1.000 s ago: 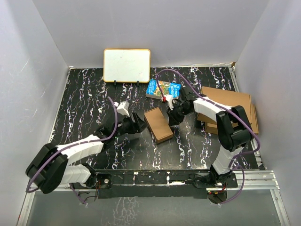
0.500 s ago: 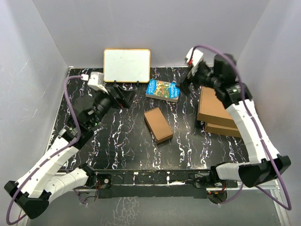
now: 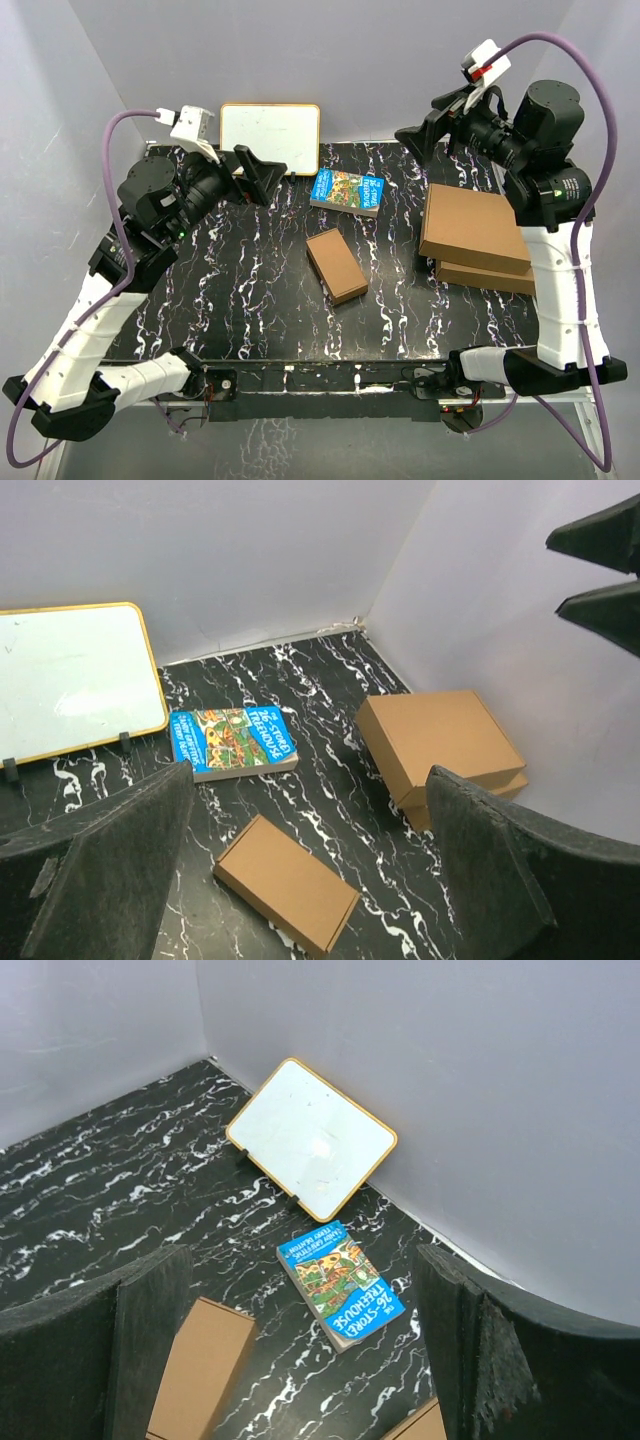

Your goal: Fold the paper box

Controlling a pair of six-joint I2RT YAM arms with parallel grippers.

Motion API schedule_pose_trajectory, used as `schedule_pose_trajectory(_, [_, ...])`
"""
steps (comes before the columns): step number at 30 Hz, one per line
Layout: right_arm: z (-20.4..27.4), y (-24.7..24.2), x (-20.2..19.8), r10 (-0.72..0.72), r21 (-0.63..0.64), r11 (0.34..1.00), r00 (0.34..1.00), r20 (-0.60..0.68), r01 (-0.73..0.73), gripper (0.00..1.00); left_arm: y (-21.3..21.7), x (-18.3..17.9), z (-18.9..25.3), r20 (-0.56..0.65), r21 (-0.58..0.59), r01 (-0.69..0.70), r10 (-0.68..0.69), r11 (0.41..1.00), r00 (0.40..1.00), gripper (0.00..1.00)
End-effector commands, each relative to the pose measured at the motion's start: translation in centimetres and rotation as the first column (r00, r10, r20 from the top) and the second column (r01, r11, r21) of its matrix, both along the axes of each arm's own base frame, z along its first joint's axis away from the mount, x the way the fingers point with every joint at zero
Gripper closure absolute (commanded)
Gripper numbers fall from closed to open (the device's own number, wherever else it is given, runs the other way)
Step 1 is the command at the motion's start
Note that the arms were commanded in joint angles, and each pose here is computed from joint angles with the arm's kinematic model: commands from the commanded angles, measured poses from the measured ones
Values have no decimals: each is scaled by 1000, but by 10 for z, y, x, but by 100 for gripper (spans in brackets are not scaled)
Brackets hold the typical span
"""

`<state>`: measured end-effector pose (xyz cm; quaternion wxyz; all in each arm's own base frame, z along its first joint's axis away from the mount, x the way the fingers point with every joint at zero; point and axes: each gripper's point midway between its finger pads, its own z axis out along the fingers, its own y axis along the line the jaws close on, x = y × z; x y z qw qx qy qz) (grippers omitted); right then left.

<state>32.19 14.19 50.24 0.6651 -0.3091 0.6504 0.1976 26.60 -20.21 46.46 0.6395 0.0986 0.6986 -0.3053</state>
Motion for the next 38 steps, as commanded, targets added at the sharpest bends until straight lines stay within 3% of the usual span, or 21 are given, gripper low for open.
schedule_pose_trajectory(1, [27,-5,-11,-43,141,989,998,-41,49,0,8,-12,4,3,29,14,-14,999,1000,3])
schedule_pose_trajectory(6, [34,-13,-15,-92,202,974,993,-68,105,0,8,-12,0,-9,30,17,-17,999,1000,3])
schedule_pose_trajectory(38, [26,-23,-23,-95,170,980,995,-42,101,0,3,-13,-19,-46,35,38,-37,999,998,3])
